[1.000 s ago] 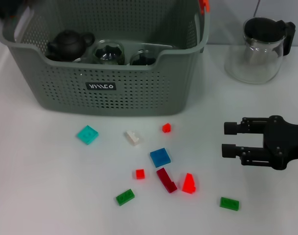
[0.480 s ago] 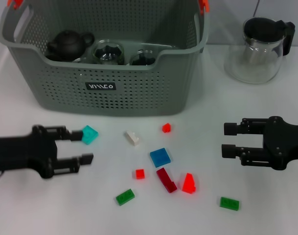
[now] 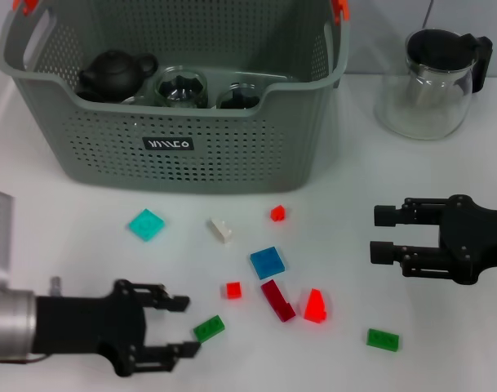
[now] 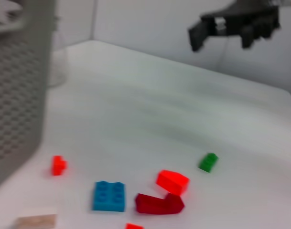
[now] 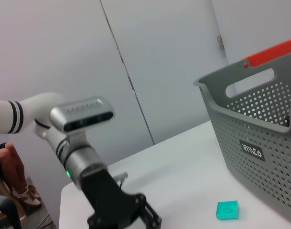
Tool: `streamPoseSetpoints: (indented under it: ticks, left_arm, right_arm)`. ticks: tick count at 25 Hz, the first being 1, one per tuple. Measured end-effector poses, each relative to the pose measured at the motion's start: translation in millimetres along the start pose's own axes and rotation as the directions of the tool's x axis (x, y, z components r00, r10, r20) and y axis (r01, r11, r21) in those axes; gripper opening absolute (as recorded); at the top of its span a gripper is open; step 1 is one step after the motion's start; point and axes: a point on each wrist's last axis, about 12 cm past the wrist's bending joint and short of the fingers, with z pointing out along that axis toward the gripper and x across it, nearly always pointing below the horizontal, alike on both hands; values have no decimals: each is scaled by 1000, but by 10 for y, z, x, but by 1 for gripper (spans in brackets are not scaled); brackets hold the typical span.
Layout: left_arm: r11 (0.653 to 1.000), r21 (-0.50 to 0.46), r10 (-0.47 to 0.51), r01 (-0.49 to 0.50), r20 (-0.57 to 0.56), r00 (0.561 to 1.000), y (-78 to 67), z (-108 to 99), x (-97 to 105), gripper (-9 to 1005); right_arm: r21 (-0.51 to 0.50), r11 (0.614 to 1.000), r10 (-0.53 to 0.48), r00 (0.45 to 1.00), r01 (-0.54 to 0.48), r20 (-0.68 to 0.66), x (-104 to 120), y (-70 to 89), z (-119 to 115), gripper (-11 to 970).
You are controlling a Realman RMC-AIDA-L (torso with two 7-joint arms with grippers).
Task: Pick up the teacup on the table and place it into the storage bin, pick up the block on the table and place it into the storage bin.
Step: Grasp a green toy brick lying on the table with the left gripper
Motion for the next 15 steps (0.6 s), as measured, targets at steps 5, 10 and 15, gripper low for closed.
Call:
streamPoseSetpoints:
  ticks: [5, 10, 15]
  left_arm:
    - [996, 22, 92, -92, 3, 996, -27, 207, 67, 609]
    - [994, -27, 104, -104, 4, 995, 16, 284, 93, 600]
    - [991, -50, 123, -123, -2, 992, 32, 326, 116, 590]
  right_arm:
    - [-1, 1000, -3, 1000, 3, -1, -10, -5, 7, 655]
    - [-1, 1000, -3, 1000, 3, 0, -10, -4, 6, 655]
    - [-2, 1000, -3, 1000, 3, 0, -6, 0, 3, 656]
